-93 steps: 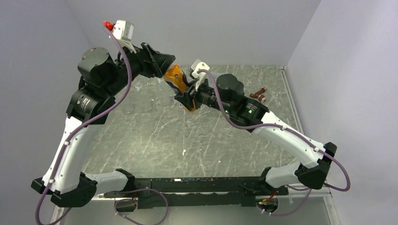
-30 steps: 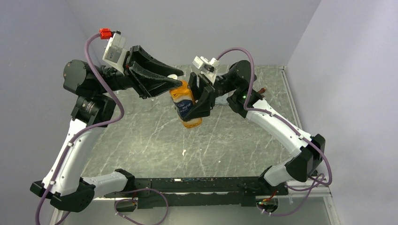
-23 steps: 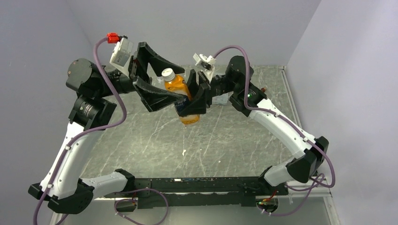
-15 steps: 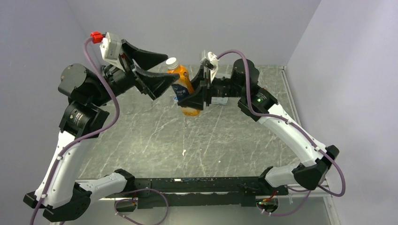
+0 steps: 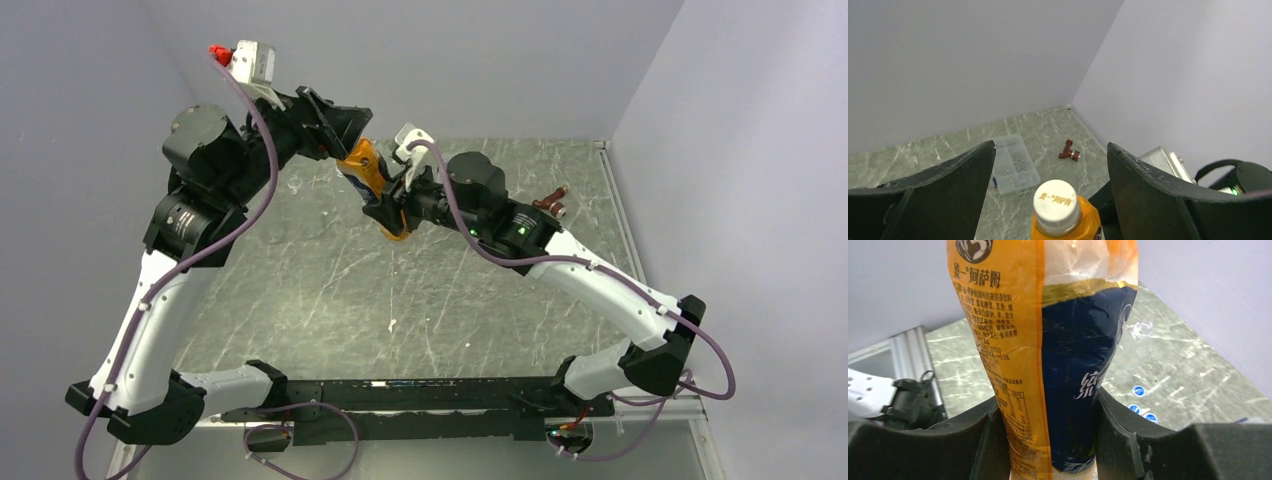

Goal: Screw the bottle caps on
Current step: Screw the bottle cap onto the plastic bottle.

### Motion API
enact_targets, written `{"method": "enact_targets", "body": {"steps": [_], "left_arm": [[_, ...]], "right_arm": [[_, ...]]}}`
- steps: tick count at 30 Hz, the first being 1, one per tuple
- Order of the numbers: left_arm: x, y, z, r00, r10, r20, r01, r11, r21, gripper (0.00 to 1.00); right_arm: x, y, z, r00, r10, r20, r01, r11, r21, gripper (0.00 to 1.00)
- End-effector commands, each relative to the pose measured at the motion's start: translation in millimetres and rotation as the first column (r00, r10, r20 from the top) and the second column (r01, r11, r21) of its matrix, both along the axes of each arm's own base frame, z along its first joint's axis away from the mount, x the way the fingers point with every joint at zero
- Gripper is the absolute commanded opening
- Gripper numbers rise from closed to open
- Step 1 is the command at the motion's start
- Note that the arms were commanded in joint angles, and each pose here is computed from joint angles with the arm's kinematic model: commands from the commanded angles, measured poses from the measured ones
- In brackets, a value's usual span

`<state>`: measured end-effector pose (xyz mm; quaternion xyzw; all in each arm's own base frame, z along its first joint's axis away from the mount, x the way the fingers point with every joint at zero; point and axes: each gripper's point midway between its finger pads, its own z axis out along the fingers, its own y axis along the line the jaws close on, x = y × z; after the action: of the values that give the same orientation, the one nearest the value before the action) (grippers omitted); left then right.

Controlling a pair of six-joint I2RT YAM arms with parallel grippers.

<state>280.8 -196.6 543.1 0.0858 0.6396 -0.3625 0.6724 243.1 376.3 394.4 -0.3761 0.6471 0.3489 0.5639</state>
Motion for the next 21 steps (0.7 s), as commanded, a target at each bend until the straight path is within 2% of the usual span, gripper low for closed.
{"method": "enact_targets", "body": {"steps": [1,9,15,21], "left_arm": [[3,10,9,0.998,0.061,-0.036,-0.062,0.998,-0.031,0.83],[15,7,-7,0.989,0.085,-0.123,-0.088,0.996,-0.020,0.73],[19,3,-13,0.987,0.074,-0.141,-0.078,0.997,-0.018,0.67],[19,5,-11,0.988,0.085,-0.127,-0.089,0.996,-0.027,0.57]], "right_arm": [[20,-10,27,0.986,-0.142,0.090,0.141,0.990,0.017,0.00],[29,-7,27,0.977,-0.192,0.097,0.192,0.981,0.007,0.00],[30,0,29,0.977,-0.188,0.100,0.189,0.982,0.001,0.00],[31,3,24,0.978,-0.185,0.096,0.187,0.982,-0.018,0.00]]}}
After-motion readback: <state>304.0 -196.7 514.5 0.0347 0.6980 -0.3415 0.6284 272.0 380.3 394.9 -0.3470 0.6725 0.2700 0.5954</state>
